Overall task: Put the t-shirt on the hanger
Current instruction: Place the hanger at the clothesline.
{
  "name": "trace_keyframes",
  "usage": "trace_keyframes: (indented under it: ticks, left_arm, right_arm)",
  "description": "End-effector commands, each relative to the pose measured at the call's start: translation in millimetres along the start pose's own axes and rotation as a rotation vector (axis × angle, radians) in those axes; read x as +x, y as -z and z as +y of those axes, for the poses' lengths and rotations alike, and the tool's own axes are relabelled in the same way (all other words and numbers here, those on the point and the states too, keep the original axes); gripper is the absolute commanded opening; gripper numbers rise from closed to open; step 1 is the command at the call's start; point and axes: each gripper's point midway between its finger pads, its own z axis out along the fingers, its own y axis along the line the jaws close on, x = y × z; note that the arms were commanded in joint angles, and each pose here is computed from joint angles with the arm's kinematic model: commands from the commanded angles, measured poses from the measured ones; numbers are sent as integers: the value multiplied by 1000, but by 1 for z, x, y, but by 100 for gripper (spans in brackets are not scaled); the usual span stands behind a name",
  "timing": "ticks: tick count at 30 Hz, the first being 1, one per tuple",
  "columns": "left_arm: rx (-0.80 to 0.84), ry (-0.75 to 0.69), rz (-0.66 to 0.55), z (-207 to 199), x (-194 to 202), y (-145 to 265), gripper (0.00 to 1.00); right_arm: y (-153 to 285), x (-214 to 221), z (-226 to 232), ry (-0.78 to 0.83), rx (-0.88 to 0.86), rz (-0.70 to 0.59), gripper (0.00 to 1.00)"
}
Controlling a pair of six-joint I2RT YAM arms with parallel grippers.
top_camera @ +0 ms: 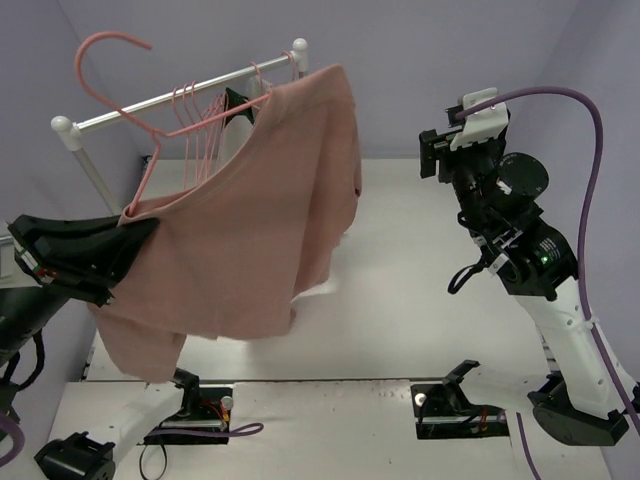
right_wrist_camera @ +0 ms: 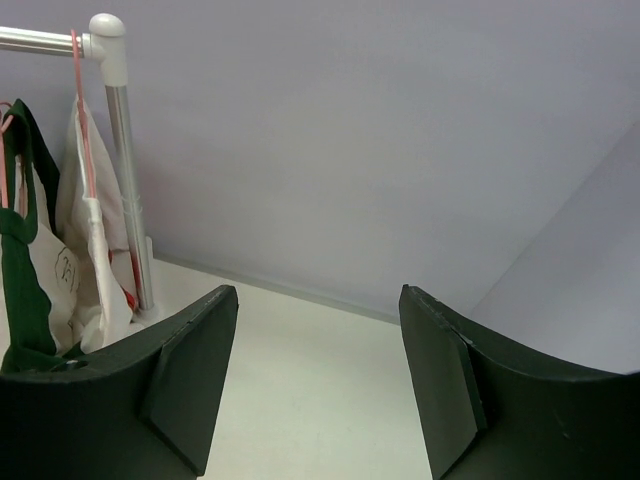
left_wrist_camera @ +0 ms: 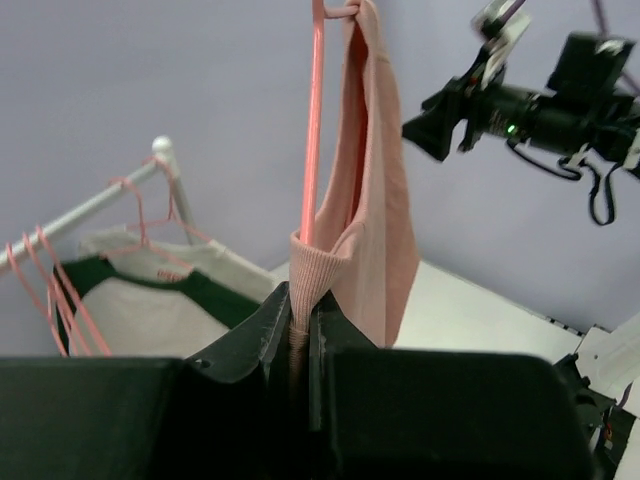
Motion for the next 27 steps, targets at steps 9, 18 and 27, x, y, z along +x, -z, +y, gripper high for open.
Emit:
trace_keyframes:
  ticks: [9, 18, 27]
  left_arm:
    - [-314, 86, 318, 58, 86, 9, 0]
    - [-455, 33, 455, 77, 104, 42, 0]
    - [-586, 39, 581, 105, 137, 36, 0]
  right_arm:
    - [-18, 13, 2, -41, 54, 2, 63]
    - [-24, 31, 10, -52, 42, 29, 63]
    - [-26, 43, 12, -54, 42, 47, 63]
